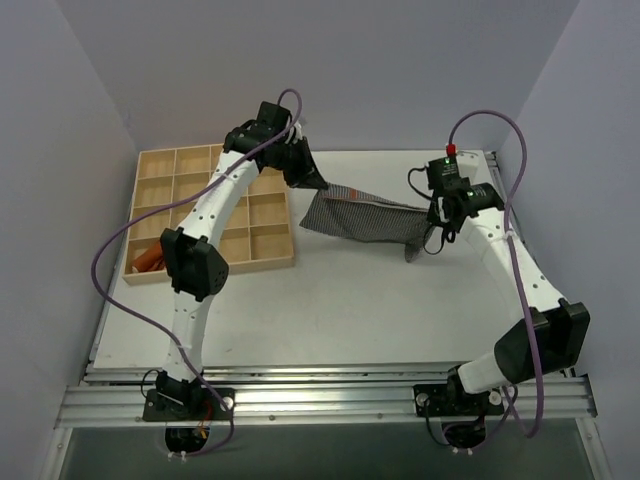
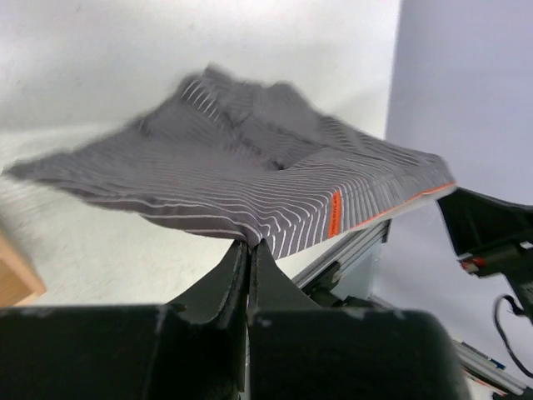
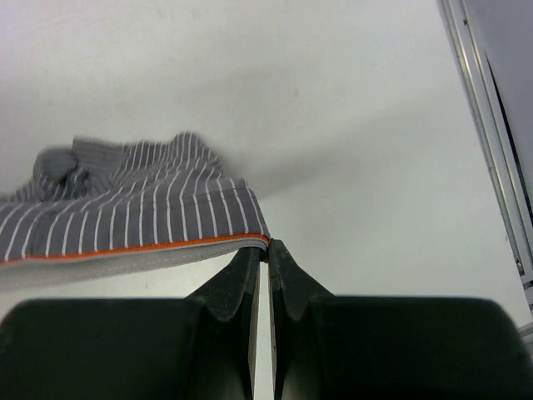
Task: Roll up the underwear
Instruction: Flatten the underwear
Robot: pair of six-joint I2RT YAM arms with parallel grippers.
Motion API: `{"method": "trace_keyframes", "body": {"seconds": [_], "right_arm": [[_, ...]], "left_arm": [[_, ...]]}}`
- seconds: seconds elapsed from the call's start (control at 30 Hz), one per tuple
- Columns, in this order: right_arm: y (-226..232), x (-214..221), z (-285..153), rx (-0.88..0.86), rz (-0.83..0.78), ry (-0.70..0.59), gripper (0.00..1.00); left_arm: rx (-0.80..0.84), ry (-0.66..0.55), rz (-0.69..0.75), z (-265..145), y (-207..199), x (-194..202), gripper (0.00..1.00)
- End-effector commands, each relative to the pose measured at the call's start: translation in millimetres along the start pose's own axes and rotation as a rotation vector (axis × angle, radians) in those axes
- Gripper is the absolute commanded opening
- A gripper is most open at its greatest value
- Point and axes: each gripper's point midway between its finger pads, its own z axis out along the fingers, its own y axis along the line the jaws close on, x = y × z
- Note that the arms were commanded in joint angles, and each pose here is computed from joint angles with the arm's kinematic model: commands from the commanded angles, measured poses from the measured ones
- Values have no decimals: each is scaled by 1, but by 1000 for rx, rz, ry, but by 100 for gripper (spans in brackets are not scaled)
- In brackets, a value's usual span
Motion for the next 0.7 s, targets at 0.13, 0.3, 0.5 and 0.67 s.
{"method": "trace_keyframes", "body": {"seconds": [0.13,0.3,0.5,0.67], "right_arm": [[-9,-53,55,68,41,0,0],[-4,-88,72,109,-22,-23,0],[-29,-121,43,207,-45,-110,0],[-35,-87,29,216,-70,-78,0]], "left_arm": [[187,-18,-136,11,-25,-47,2],[331,-42,-186,28,-42,-68,2],[398,-49,-166,26,-56,-74,2],[311,33,-122,31,-35,-39,2]]}}
